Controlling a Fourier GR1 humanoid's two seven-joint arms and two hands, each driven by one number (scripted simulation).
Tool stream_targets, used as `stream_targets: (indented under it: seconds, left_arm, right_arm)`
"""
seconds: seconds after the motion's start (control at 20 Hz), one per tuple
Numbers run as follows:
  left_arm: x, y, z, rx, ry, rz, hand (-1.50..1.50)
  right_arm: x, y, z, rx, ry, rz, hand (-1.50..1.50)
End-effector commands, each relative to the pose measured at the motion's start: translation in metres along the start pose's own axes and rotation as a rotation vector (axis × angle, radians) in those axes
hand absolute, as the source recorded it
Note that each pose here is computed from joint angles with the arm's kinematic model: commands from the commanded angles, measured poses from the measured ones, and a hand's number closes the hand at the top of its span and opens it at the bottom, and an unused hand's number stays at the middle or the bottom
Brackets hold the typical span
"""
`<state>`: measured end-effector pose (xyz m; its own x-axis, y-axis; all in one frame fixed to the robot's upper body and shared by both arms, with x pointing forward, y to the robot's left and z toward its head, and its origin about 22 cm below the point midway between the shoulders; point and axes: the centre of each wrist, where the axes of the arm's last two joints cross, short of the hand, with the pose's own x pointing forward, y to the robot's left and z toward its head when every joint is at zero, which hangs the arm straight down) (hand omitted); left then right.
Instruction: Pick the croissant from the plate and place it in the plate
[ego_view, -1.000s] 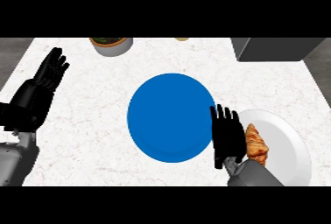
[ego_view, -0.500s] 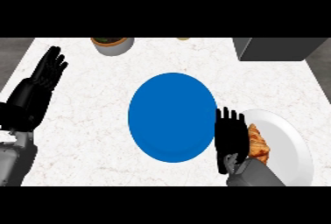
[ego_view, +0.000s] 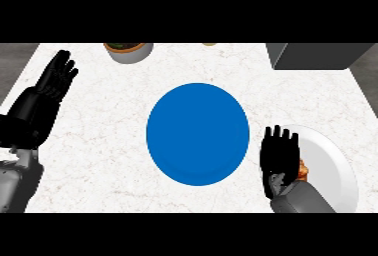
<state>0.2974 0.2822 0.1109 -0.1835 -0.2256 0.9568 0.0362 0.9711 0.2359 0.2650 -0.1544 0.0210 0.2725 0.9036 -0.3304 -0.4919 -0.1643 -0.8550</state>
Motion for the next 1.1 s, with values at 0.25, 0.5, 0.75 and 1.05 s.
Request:
stream_targets:
  seconds: [0.25,0.5,0.75,1.05]
  left_arm:
    - [-0.003,-0.005,0.004,-0.003,-0.011,0.001,0.00]
    - [0.017,0.000,0.001,0.013,0.000,-0.007,0.00]
    - [-0.014,0.015,-0.010,0.001,-0.011,-0.007,0.00]
    - [0.004,-0.005,-0.006,0.001,-0.018,-0.002,0.00]
  right_arm:
    - [-0.010,0.017,-0.007,0.080,0.122,0.058,-1.50]
    - [-0.034,0.035,-0.028,0.128,0.122,0.038,-1.50]
    - [-0.026,0.040,-0.047,0.127,0.174,0.067,-1.50]
    - [-0.031,0.054,-0.050,-0.076,0.034,0.060,1.50]
